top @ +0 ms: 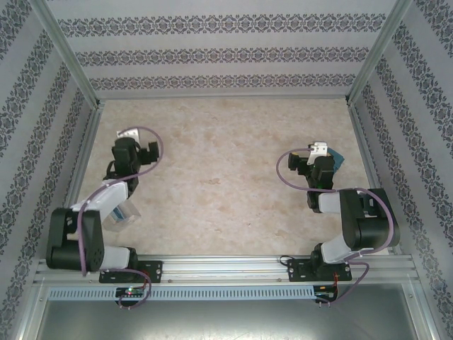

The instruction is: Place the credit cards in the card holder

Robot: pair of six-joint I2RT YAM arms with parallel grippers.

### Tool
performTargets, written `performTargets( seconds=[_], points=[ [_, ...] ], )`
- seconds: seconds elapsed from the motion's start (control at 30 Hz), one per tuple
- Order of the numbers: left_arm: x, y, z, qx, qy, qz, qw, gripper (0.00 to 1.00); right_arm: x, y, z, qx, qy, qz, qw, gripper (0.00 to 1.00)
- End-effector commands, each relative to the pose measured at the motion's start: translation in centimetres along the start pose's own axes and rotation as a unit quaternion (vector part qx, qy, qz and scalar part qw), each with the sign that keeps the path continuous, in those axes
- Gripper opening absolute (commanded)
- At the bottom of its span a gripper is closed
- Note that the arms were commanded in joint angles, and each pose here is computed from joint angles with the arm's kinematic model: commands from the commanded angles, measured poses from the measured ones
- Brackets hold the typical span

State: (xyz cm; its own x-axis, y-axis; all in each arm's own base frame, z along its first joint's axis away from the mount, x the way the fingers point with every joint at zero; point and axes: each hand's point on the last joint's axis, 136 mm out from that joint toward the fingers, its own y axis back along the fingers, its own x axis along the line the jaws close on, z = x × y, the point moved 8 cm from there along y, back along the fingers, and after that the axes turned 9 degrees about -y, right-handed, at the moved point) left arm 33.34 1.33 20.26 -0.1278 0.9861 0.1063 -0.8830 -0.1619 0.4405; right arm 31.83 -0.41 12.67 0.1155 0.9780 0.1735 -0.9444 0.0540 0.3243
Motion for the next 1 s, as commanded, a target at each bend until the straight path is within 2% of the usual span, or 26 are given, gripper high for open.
performTargets(
  seconds=[0.0,0.07,0.13,0.2,0.27,0.3,0.4,0.5,0.57,0.7,0.83,0.97],
  points=[
    [0.7,4.2,-0.9,0.086,0.054,0.000,0.995,0.99,0.1,1.0,2.6,-0.018,-0.013,-0.008,1.000,0.98],
    [1.5,6.9,-0.3,0.093,0.116,0.023,0.989,0.99,0.4,2.4,4.5,-0.022,-0.018,-0.014,1.000,0.98],
    [2.8,9.6,-0.9,0.128,0.218,0.091,0.963,0.99,0.2,3.8,6.5,-0.048,-0.073,-0.038,0.995,0.98],
    [2.1,11.1,-1.0,0.157,0.214,0.036,0.963,0.99,-0.6,5.5,8.2,-0.066,-0.183,-0.088,0.977,0.98],
    [1.4,12.1,-2.1,0.208,0.238,0.008,0.949,0.99,-2.2,7.3,8.1,-0.053,-0.305,-0.167,0.936,0.98],
    [1.4,12.4,-3.0,0.233,0.259,0.025,0.937,0.99,-2.6,7.8,7.9,-0.030,-0.331,-0.175,0.927,0.98],
    [1.8,13.7,-6.1,0.310,0.306,0.088,0.896,0.99,-1.7,8.0,6.8,0.051,-0.346,-0.139,0.926,0.98],
    [2.0,14.6,-7.6,0.347,0.316,0.116,0.875,0.99,0.1,7.0,4.8,0.134,-0.339,-0.092,0.927,0.98],
    [2.1,14.3,-8.2,0.348,0.304,0.121,0.879,0.99,1.5,6.6,3.6,0.183,-0.317,-0.071,0.928,0.94],
    [2.1,13.2,-8.9,0.361,0.283,0.134,0.878,1.00,5.4,6.4,1.8,0.237,-0.241,-0.032,0.941,0.93],
    [1.1,11.0,-9.7,0.389,0.287,0.105,0.869,0.95,7.2,6.6,1.5,0.244,-0.202,-0.018,0.948,0.93],
    [1.3,9.9,-10.1,0.386,0.263,0.115,0.877,0.85,8.1,7.0,2.1,0.240,-0.192,0.005,0.952,0.92]
  ],
)
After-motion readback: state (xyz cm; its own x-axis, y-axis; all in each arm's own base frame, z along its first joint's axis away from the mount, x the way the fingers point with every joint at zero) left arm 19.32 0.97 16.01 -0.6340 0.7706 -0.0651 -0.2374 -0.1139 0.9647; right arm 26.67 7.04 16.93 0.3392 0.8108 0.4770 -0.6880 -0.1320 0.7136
